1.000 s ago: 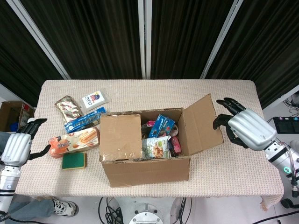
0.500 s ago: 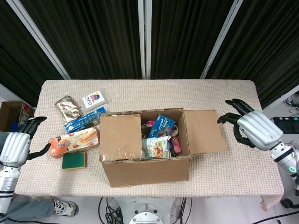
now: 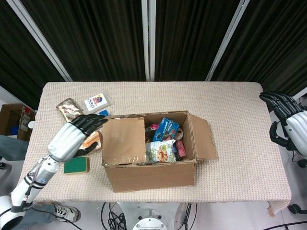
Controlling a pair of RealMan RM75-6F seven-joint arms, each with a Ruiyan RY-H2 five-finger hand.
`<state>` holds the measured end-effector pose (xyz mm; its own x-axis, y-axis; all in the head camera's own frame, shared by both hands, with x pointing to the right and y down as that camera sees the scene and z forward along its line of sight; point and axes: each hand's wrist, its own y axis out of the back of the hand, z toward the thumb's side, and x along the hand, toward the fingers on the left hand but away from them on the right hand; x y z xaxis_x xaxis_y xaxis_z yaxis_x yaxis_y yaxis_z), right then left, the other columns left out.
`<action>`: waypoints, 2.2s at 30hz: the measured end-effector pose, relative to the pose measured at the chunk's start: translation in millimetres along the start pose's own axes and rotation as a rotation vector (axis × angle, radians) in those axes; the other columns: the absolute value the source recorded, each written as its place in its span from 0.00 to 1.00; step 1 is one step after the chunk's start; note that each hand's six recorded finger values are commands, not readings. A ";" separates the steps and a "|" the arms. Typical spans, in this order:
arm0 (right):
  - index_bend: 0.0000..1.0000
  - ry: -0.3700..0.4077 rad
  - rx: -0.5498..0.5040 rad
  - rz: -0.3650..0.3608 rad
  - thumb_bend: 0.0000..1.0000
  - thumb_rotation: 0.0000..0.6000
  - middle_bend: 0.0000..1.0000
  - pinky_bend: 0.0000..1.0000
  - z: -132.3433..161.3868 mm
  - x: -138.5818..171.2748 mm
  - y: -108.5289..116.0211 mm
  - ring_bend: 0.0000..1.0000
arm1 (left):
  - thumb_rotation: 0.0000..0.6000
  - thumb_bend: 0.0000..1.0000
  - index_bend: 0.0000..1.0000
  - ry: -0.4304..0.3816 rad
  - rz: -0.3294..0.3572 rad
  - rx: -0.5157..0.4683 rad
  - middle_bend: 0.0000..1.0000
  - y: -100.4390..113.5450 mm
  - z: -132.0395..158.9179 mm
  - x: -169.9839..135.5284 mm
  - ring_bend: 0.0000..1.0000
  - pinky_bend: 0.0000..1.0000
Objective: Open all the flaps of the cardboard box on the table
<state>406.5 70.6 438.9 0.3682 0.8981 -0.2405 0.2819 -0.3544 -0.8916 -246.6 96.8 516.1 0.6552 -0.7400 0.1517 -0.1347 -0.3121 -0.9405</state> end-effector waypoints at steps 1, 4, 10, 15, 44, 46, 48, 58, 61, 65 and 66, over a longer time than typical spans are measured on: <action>0.00 -0.009 -0.003 -0.007 0.79 1.00 0.06 0.00 -3.5 2.4 1.2 0.00 | 1.00 0.40 0.13 -0.045 -0.009 0.009 0.17 0.3 10.5 8.5 0.17 0.30; 0.00 -0.029 -0.014 -0.030 0.78 1.00 0.06 0.00 -11.9 8.5 5.2 0.00 | 1.00 0.48 0.15 -0.181 -0.048 0.046 0.19 -2.0 42.8 33.4 0.16 0.30; 0.00 -0.044 -0.034 -0.069 0.78 1.00 0.06 0.00 -20.5 18.7 12.7 0.00 | 1.00 0.57 0.21 -0.371 -0.150 0.170 0.20 -20.1 87.2 72.5 0.14 0.29; 0.00 -0.050 -0.048 -0.085 0.78 1.00 0.06 0.00 -25.4 22.7 16.9 0.00 | 1.00 0.58 0.23 -0.457 -0.161 0.345 0.21 -33.2 106.8 96.9 0.14 0.29; 0.00 -0.059 -0.134 -0.086 0.78 1.00 0.07 0.00 -44.5 16.0 14.1 0.00 | 1.00 0.67 0.44 -0.482 -0.444 0.793 0.37 -105.4 80.8 138.4 0.14 0.29; 0.00 -0.060 -0.138 -0.085 0.78 1.00 0.07 0.00 -45.3 15.2 13.4 0.00 | 1.00 0.67 0.48 -0.473 -0.453 0.801 0.40 -104.5 77.7 137.5 0.14 0.29; 0.00 -0.060 -0.139 -0.083 0.78 1.00 0.07 0.00 -45.7 14.5 13.0 0.00 | 1.00 0.67 0.50 -0.465 -0.459 0.811 0.42 -101.5 75.4 136.1 0.14 0.29; 0.00 -0.051 -0.145 -0.080 0.78 1.00 0.07 0.00 -44.0 11.0 11.7 0.00 | 1.00 0.69 0.48 -0.436 -0.447 0.848 0.42 -75.0 74.0 126.8 0.14 0.29; 0.00 -0.048 -0.145 -0.081 0.78 1.00 0.07 0.00 -43.1 10.2 12.1 0.00 | 1.00 0.69 0.43 -0.424 -0.425 0.860 0.40 -61.2 74.8 124.5 0.14 0.29; 0.00 -0.040 -0.146 -0.081 0.78 1.00 0.07 0.00 -40.4 9.4 12.4 0.00 | 1.00 0.69 0.45 -0.398 -0.408 0.883 0.40 -42.5 70.5 120.9 0.14 0.29; 0.00 -0.038 -0.147 -0.082 0.78 1.00 0.07 0.00 -39.7 9.2 12.5 0.00 | 1.00 0.69 0.45 -0.388 -0.407 0.890 0.40 -37.3 68.3 119.5 0.14 0.29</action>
<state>448.6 64.2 440.7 0.3057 0.9338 -0.1862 0.4371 -0.3113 -0.8438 -112.5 60.7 548.5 0.7426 -0.3874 0.5464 0.6406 0.1726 -0.7482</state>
